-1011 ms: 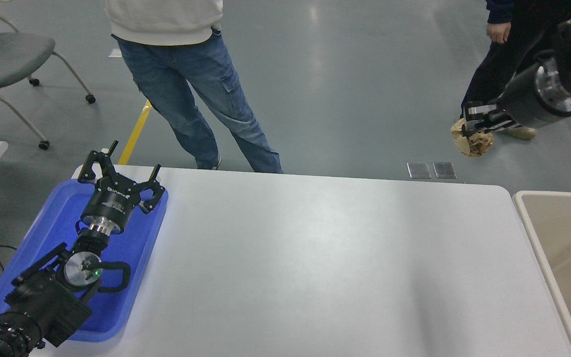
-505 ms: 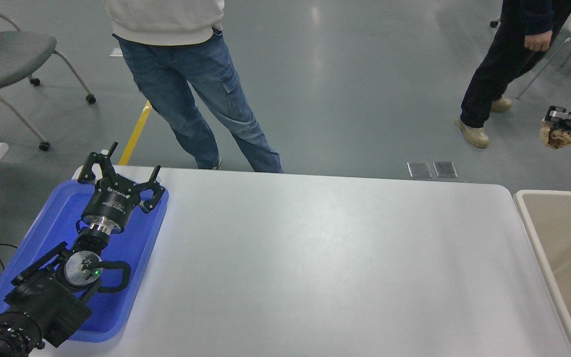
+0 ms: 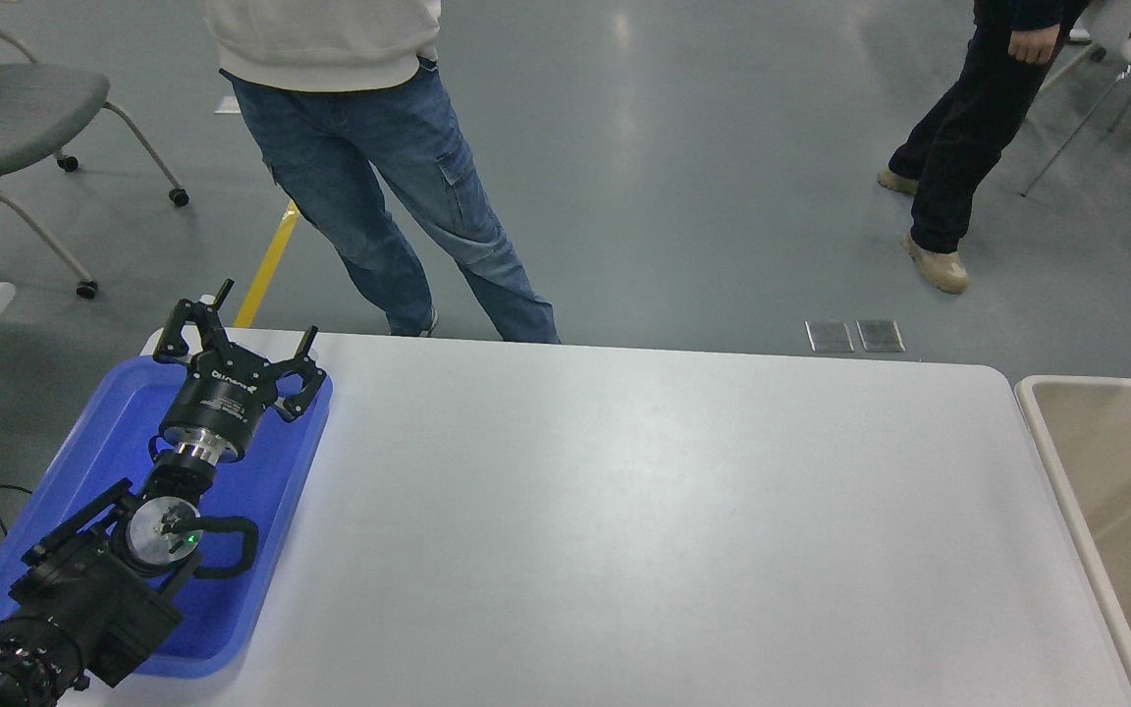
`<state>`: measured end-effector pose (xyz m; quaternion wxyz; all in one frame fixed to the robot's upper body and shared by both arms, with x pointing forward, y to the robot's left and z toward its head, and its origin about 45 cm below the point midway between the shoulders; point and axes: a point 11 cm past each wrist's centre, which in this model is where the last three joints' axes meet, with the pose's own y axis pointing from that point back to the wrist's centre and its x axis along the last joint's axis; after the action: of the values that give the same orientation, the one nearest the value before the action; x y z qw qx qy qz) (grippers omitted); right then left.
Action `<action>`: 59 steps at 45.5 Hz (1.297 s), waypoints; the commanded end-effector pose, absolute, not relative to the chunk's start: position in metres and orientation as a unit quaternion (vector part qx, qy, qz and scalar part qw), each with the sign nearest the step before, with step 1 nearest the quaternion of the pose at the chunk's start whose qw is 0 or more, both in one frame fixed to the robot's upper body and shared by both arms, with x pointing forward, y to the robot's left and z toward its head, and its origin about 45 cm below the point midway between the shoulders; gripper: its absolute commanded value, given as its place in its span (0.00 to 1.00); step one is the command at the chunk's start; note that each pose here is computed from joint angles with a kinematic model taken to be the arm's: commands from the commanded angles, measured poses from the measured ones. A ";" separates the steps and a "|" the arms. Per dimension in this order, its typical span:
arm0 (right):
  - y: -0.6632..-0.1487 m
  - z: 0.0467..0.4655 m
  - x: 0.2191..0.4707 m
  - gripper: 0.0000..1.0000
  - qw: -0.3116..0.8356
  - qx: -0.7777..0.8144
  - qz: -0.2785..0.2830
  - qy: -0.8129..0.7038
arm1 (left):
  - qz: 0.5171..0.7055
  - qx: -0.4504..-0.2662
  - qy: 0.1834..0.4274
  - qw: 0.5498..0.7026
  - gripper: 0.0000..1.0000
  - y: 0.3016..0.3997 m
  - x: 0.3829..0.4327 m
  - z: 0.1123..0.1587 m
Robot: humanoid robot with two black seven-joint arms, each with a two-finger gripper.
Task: Pick up paper ball place in dustbin
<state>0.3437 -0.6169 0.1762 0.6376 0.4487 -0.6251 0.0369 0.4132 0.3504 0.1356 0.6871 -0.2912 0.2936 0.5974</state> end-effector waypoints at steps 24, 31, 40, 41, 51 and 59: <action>-0.617 0.090 0.261 0.24 0.648 0.410 -0.027 -0.641 | 0.597 -0.291 0.294 0.687 1.00 0.3504 0.4132 0.1356; -0.616 0.093 0.265 1.00 0.645 0.409 -0.023 -0.645 | 0.597 -0.290 0.294 0.688 1.00 0.3501 0.4131 0.1354; -0.609 0.087 0.267 1.00 0.643 0.416 -0.026 -0.642 | 0.597 -0.291 0.293 0.687 1.00 0.3503 0.4132 0.1356; -0.609 0.086 0.266 1.00 0.644 0.416 -0.027 -0.642 | 0.597 -0.291 0.294 0.687 1.00 0.3504 0.4132 0.1356; -0.606 0.092 0.278 1.00 0.628 0.423 -0.031 -0.652 | 0.597 -0.291 0.294 0.687 1.00 0.3502 0.4131 0.1355; -0.593 0.116 0.318 1.00 0.554 0.439 -0.036 -0.707 | 0.597 -0.291 0.294 0.687 1.00 0.3504 0.4132 0.1356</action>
<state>0.2815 -0.6061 0.0951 0.6220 0.4228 -0.6584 -0.0293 0.4132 0.3503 0.1356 0.6872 -0.2911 0.2936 0.5974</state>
